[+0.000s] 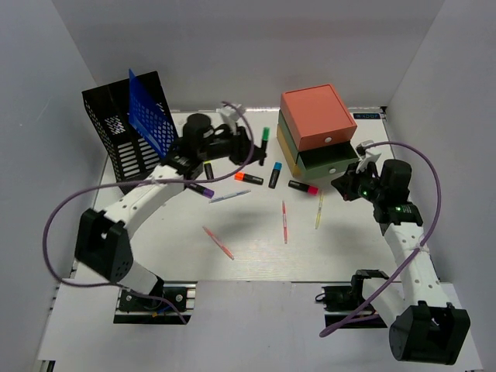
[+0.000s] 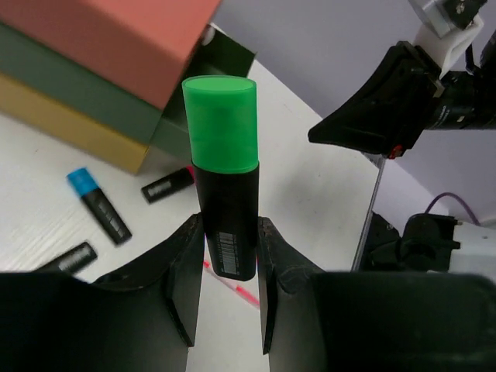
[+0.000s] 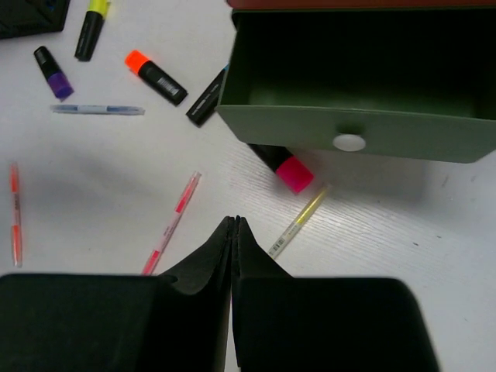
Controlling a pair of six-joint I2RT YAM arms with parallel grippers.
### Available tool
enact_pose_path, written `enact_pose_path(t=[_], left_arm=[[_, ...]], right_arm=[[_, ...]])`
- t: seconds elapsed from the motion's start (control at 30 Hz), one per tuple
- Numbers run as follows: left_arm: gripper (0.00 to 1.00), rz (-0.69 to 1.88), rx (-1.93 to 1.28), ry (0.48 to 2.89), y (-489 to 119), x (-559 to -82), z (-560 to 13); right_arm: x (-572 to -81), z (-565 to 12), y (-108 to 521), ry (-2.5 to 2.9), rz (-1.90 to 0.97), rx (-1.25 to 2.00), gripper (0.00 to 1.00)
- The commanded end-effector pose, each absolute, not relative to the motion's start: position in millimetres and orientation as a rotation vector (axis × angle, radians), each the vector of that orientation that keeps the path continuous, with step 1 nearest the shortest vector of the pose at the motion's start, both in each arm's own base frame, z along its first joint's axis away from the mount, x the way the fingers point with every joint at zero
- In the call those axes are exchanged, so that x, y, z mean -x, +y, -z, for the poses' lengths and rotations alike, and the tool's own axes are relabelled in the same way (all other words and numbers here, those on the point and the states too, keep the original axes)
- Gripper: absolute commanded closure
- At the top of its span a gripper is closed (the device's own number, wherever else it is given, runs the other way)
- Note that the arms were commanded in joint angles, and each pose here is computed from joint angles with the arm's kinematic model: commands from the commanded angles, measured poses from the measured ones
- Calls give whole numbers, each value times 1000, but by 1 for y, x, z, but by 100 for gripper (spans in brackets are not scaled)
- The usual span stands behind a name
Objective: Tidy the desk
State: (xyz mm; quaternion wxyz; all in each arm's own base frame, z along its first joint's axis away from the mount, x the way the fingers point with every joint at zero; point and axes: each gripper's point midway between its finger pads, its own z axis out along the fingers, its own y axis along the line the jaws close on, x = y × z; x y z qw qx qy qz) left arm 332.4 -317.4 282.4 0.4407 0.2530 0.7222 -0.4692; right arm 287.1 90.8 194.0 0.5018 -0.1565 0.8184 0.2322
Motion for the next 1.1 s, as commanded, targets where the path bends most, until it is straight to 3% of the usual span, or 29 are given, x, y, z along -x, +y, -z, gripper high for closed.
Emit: enact_pose_path(t=[0.0,0.23,0.67,0.97,1.03,1.07], left_arm=[[99,1080,-776,1653,-359,-346,-303],[99,942,-979,1530,-443,-355,-291],[98,715,-988,1422,-509,-388,-274],[84,604,-986,1455,-516,-396,-240],[77,592,-982,1466,-515,-398,-236],[66,588,-977,1473,-514,-398,-234]], right_arm=[[-294,-200,80,1941,-512,337,100],[-295,-198,71,1938,-468,329,100],[-295,-200,70,1927,-464,323,100],[-294,-202,71,1922,-471,328,100],[-294,-202,71,1922,-470,326,100],[-294,-202,71,1922,-470,326,100]])
